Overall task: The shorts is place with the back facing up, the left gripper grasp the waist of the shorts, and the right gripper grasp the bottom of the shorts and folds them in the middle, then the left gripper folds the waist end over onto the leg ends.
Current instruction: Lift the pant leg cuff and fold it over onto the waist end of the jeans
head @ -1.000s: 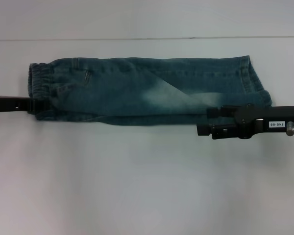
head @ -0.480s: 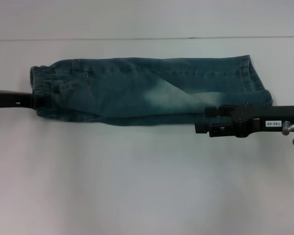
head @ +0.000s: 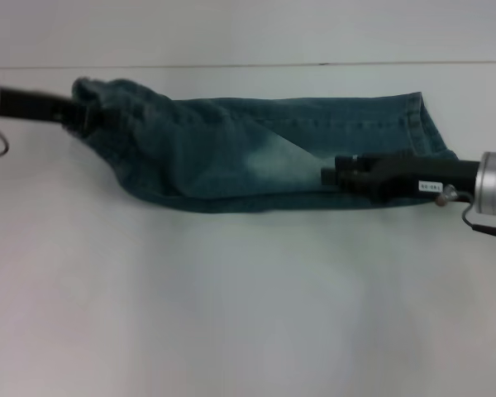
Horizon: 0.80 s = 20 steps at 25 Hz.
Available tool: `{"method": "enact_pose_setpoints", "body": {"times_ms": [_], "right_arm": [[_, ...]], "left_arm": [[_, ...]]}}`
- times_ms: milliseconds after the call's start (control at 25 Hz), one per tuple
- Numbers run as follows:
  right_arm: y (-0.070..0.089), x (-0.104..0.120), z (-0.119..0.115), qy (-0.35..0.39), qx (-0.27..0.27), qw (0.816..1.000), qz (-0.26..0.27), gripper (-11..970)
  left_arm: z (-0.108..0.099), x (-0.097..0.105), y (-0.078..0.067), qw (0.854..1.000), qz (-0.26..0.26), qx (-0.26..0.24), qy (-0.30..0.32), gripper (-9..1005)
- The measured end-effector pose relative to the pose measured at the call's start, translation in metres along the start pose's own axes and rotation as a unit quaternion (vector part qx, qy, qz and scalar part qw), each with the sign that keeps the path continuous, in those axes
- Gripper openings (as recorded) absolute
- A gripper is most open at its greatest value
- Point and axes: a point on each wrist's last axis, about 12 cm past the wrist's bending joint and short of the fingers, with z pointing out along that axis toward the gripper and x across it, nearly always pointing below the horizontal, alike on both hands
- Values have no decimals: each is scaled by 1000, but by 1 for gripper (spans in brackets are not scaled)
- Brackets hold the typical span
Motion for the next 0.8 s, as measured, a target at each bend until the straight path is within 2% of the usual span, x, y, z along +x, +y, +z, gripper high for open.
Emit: {"method": "enact_pose_setpoints", "body": {"times_ms": [40,120,360,560,720,800], "right_arm": [[-1,0,3,-7,13,1000,-4,741],[-4,0,9,-21,34,999,-7,495],[-13,4,22,-102,108,989,-1,247],[-13,10,50,-102,168,980,-22,43],[-1,9,80,-81,180,980,-40,14],[3,8,86,-80,180,980,-41,-1]], "left_arm": [[0,-8,-3,1000,6,3,-2,116],[1,-20,-8,1000,16,9,-4,99],[2,-50,-24,998,48,30,-15,90],[4,-82,-43,995,85,49,-27,90],[6,-104,-60,991,111,67,-37,91],[6,-114,-69,989,121,79,-42,91]]}}
